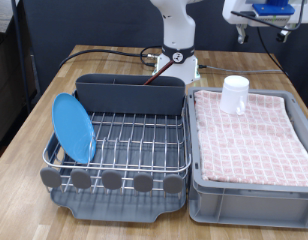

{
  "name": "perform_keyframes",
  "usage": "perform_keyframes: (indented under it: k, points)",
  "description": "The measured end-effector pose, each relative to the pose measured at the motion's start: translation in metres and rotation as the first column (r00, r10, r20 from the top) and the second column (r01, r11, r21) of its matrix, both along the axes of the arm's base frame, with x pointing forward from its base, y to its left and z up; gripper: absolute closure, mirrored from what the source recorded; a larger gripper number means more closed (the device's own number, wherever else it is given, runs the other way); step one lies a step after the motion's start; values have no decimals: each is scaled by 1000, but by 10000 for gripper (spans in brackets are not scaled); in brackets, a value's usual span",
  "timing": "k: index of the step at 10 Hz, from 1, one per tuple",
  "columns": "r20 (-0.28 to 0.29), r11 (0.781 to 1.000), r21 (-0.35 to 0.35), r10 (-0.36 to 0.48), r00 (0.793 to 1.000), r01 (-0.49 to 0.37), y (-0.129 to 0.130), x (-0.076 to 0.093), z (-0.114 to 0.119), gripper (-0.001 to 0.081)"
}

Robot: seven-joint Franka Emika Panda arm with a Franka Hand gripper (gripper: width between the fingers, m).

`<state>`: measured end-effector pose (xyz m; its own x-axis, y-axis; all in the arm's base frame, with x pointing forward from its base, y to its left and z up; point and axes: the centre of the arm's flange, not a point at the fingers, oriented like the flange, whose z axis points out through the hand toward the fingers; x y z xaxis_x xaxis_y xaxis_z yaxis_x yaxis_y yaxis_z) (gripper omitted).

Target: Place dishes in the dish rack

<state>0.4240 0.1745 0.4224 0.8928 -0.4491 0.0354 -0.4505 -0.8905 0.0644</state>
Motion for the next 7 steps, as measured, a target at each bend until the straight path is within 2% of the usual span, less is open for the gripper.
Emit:
perform_keyframes:
  k: [3,7]
  points:
    - [-50,999,-29,16,999,-17,-5,2,-33,4]
    - [-82,1000,-15,7,997,-8,-9,6,-70,4]
